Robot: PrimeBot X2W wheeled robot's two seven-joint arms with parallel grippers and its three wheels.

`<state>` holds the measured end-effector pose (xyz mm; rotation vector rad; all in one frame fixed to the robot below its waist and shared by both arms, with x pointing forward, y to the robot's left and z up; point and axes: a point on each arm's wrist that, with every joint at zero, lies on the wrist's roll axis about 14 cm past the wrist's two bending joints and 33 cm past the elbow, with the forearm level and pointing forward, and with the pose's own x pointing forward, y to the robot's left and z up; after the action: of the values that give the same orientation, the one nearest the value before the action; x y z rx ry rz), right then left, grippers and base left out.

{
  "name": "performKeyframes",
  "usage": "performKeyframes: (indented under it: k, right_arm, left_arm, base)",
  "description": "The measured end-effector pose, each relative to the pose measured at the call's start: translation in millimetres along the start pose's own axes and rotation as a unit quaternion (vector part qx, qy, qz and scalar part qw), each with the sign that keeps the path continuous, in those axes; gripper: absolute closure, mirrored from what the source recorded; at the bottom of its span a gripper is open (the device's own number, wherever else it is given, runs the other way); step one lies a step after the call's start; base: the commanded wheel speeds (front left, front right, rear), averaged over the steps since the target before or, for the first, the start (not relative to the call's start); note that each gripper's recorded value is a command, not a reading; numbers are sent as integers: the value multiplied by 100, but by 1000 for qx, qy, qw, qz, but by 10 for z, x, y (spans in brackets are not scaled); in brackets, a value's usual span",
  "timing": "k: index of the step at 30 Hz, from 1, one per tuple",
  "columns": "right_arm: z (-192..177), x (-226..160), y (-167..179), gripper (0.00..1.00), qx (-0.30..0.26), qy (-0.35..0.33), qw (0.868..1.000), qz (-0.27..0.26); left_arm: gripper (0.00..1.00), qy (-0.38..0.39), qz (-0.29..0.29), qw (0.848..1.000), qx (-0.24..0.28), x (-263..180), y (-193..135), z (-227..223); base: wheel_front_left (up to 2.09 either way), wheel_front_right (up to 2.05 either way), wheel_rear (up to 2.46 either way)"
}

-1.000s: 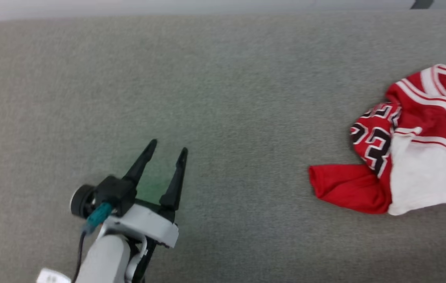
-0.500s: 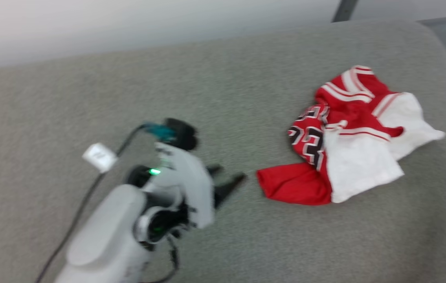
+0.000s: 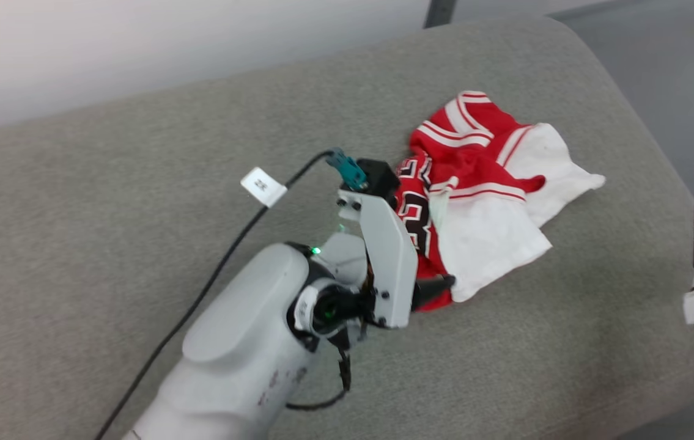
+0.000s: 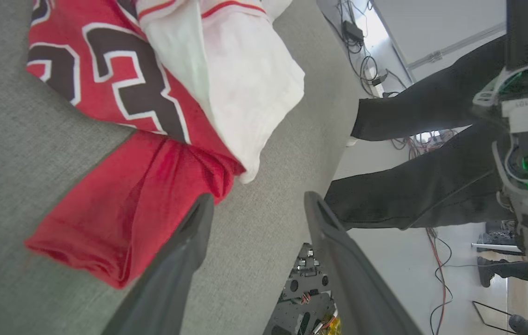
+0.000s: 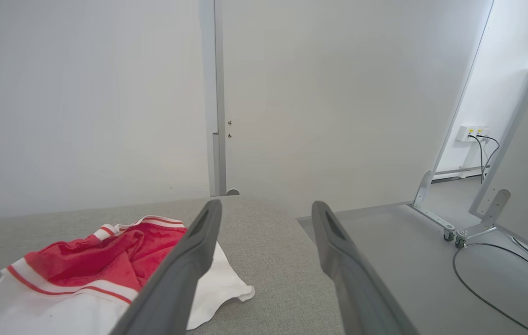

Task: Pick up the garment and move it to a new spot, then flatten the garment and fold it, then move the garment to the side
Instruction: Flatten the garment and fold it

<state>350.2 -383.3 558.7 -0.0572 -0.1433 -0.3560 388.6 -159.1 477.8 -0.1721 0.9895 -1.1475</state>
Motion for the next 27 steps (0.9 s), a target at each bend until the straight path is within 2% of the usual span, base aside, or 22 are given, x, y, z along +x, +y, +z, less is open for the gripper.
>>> performKeyframes:
  k: [8, 15, 16, 18, 19, 20, 21, 27]
  right_arm:
    - [-86, -81, -73, 0, -5, 16, 1000, -17]
    - [-131, -113, -144, 0, -10, 26, 999, -28]
    - [-131, -109, -146, 0, -9, 26, 999, -29]
    - [-131, -100, -145, 0, -9, 26, 999, -29]
    - [-131, -95, -140, 0, -10, 26, 999, -28]
    - [-134, -94, -138, 0, -10, 27, 999, -28]
    - [-137, -92, -138, 0, -10, 27, 999, -28]
    - [-129, -51, -143, 0, -9, 24, 999, -28]
  left_arm:
    - [0, 15, 22, 1000, -14, 256, 248, 31]
    - [0, 29, 0, 999, -25, 433, 198, 3]
    - [4, 26, -3, 999, -27, 447, 196, 19]
    - [55, 25, -4, 999, -28, 473, 198, 34]
    - [71, 26, -6, 999, -28, 484, 196, 33]
    - [93, 26, -9, 999, -32, 495, 193, 29]
    - [100, 29, -11, 999, -34, 506, 192, 16]
    - [100, 20, -11, 999, -28, 473, 214, 70]
  base:
    - [0, 0, 0]
    - [0, 0, 0]
    - [0, 0, 0]
    - [0, 0, 0]
    - [0, 0, 0]
    - [0, 0, 0]
    - [0, 0, 0]
    - [0, 0, 0]
